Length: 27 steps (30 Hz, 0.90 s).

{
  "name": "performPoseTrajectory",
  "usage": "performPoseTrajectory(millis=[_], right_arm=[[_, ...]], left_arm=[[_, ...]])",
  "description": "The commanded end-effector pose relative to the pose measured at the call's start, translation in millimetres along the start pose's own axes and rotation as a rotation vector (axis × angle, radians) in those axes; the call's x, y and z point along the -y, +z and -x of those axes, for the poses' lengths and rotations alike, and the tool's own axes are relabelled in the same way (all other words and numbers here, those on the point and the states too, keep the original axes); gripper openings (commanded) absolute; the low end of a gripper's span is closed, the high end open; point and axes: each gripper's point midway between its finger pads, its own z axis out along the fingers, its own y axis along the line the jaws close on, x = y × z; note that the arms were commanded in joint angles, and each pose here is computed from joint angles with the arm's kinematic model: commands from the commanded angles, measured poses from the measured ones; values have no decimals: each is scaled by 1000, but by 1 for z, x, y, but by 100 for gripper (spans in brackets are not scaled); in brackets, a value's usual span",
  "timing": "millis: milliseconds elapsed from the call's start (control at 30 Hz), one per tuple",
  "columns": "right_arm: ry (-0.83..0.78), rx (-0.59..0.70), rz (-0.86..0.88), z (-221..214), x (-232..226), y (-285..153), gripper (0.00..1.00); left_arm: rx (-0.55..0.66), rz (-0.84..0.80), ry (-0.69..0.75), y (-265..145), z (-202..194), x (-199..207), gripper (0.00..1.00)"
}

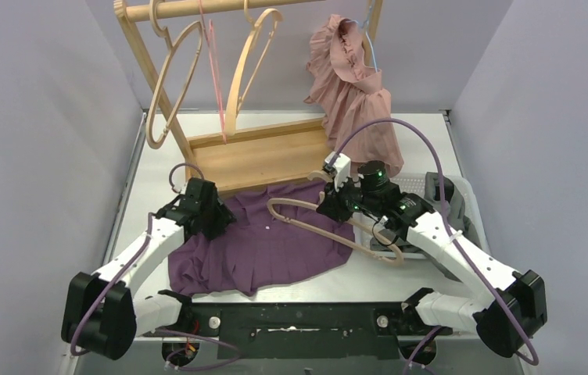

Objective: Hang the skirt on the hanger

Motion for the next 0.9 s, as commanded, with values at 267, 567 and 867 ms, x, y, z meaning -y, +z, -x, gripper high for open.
performPoseTrajectory(millis=[267, 567, 867], right_arm=[[0, -110, 390, -31, -71, -35, 0], [-119, -76, 473, -25, -92, -34, 0], [-148, -21, 560, -11, -112, -37, 0]], left_arm=[[-87, 318, -231, 5, -41, -81, 52], [-47, 132, -173, -11, -19, -41, 57], [-61, 170, 19, -30, 9, -21, 62]])
